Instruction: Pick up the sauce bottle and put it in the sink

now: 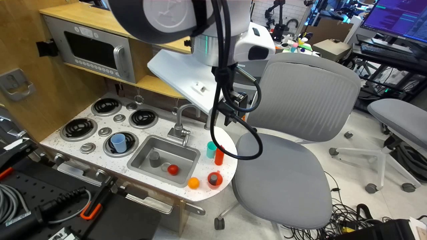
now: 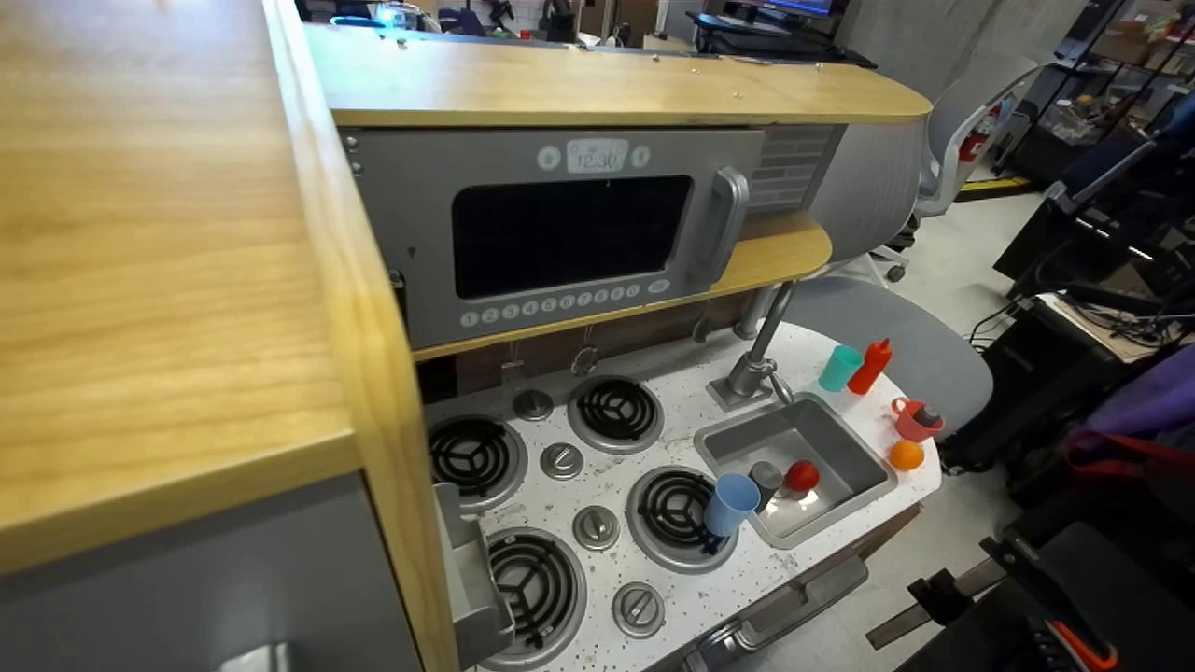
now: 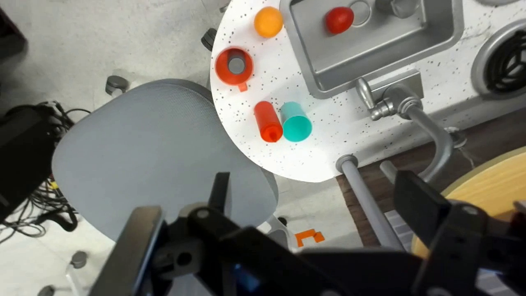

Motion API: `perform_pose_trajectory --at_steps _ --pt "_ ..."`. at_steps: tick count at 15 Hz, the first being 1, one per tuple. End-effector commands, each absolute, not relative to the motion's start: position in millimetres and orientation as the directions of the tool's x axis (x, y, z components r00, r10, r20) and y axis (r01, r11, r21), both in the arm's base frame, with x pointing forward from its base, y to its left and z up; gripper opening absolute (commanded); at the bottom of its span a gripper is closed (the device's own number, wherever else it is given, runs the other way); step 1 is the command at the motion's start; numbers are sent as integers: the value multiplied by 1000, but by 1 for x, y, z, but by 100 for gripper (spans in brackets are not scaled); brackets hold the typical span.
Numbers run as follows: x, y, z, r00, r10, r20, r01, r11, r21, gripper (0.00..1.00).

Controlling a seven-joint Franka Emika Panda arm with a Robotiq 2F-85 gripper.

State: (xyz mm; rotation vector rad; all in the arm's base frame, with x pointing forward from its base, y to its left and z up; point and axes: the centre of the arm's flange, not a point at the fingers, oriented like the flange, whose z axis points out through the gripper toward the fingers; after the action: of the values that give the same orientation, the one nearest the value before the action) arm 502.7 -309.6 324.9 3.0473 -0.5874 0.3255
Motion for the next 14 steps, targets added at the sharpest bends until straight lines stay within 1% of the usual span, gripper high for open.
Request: perform_pose_trajectory --at_steps 1,7,11,14 --pt "536 -322 304 814 -543 209 -544 -837 -55 100" --pt "556 -318 259 602 -779 178 -773 -624 -117 100" --pt "569 -315 227 421 -891 172 -878 -448 -169 100" --pt "577 -317 207 274 -952 135 -935 -297 -195 100"
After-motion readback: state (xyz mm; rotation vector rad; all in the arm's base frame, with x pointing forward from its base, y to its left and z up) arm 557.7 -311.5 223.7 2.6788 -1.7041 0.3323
